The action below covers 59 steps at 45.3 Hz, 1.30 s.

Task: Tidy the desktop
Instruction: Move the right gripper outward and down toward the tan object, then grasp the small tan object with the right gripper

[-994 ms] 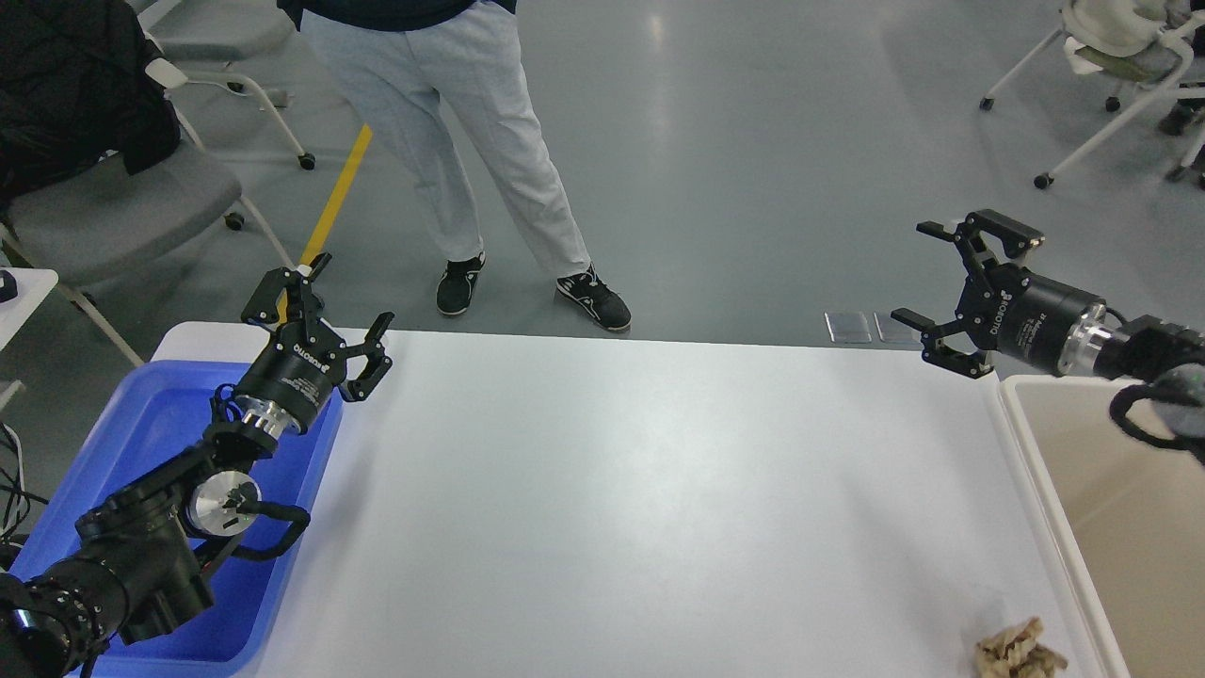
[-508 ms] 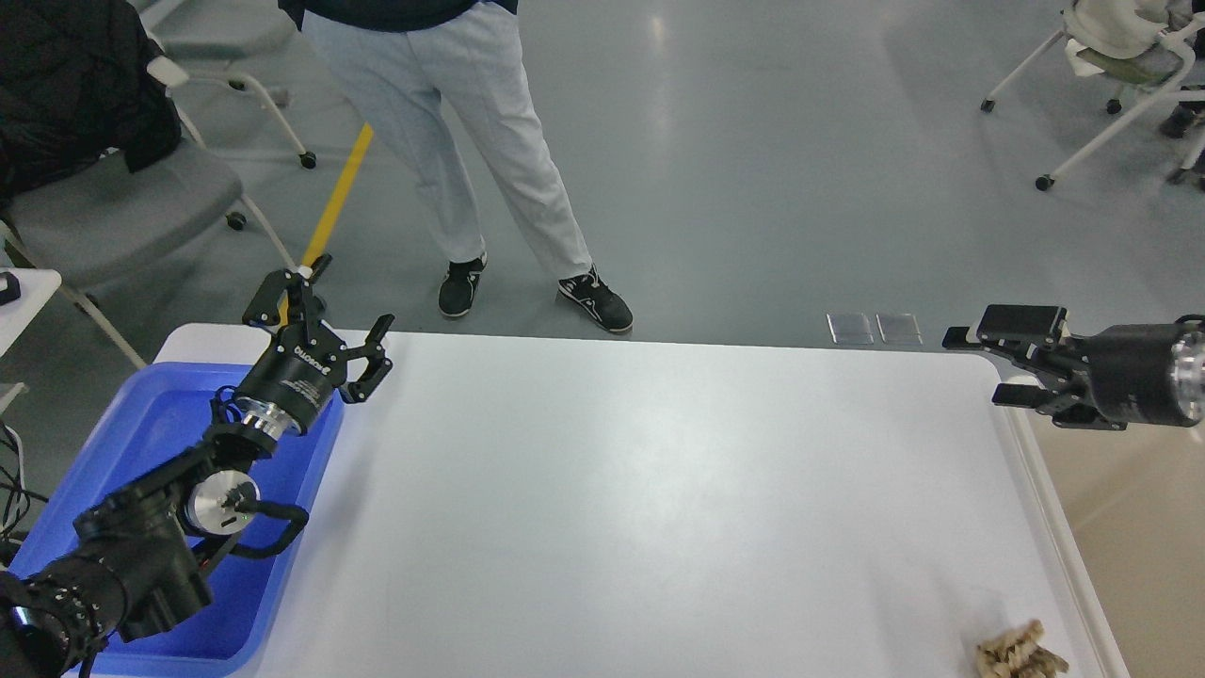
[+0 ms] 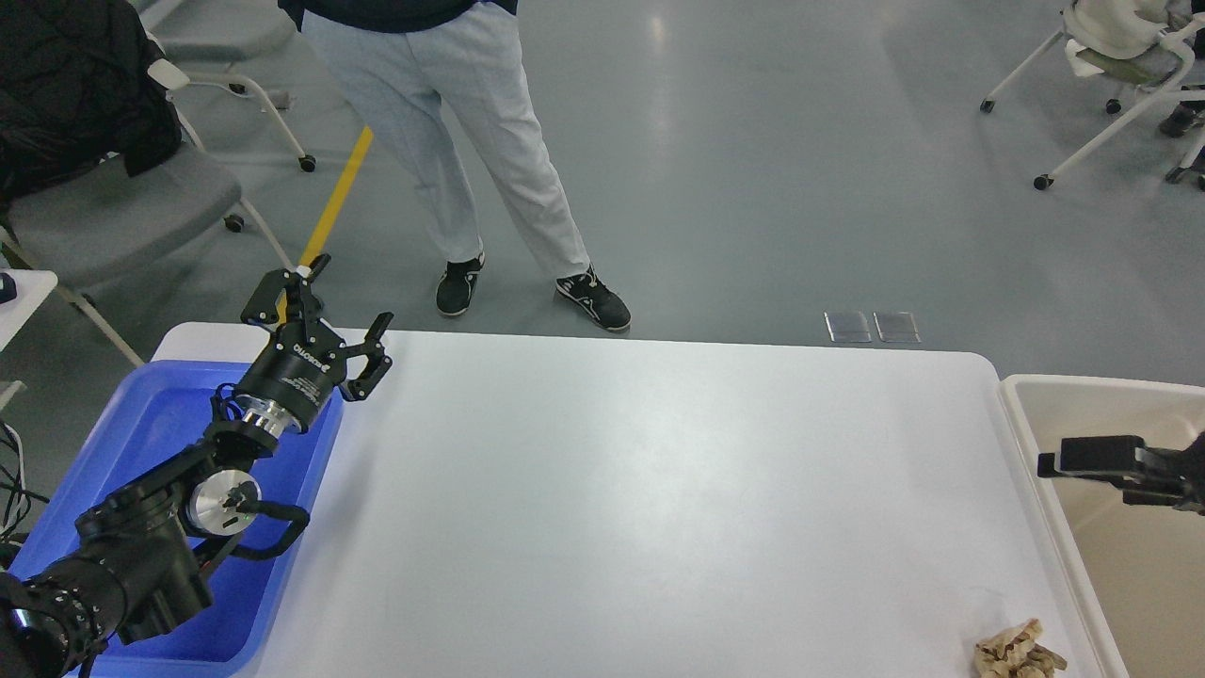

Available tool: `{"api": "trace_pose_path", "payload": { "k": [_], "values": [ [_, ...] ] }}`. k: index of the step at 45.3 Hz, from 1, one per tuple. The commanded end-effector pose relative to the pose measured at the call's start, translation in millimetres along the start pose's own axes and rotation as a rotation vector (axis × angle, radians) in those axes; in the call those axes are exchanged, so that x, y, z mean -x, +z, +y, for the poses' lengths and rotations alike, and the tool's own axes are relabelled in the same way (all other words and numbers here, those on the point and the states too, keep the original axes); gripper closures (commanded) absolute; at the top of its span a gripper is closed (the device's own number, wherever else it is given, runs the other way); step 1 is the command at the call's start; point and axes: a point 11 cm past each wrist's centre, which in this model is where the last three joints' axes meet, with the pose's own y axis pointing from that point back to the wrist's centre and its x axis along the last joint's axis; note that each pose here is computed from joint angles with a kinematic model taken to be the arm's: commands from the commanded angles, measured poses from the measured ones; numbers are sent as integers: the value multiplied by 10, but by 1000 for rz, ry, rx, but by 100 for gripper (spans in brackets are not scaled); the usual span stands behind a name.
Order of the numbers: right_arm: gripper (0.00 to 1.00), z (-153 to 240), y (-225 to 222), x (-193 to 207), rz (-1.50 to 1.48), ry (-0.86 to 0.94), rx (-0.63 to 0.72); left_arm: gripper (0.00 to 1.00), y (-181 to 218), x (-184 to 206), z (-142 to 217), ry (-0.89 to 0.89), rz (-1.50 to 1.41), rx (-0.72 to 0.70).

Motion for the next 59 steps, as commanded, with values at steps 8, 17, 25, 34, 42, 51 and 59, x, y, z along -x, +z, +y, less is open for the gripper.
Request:
{"api": "trace_pose_path", "payload": {
  "k": [8, 17, 25, 34, 42, 51, 59],
  "values": [
    [0, -18, 301, 446, 115, 18, 107, 0, 0, 1, 0, -1, 1, 0],
    [0, -142, 315, 640, 105, -17, 99, 0, 0, -1, 0, 1, 0, 0],
    [0, -329, 273, 854, 91, -52, 73, 0, 0, -1, 0, 1, 0, 0],
    [0, -503, 263, 982, 84, -59, 61, 0, 0, -1, 0, 1, 0, 0],
    [0, -672, 333, 1080, 79, -81, 76, 0, 0, -1, 0, 1, 0, 0],
    [0, -766, 331, 1292, 75, -127, 68, 0, 0, -1, 0, 1, 0, 0],
    [0, -858, 293, 1371, 69, -134, 55, 0, 0, -1, 0, 1, 0, 0]
  ]
}}
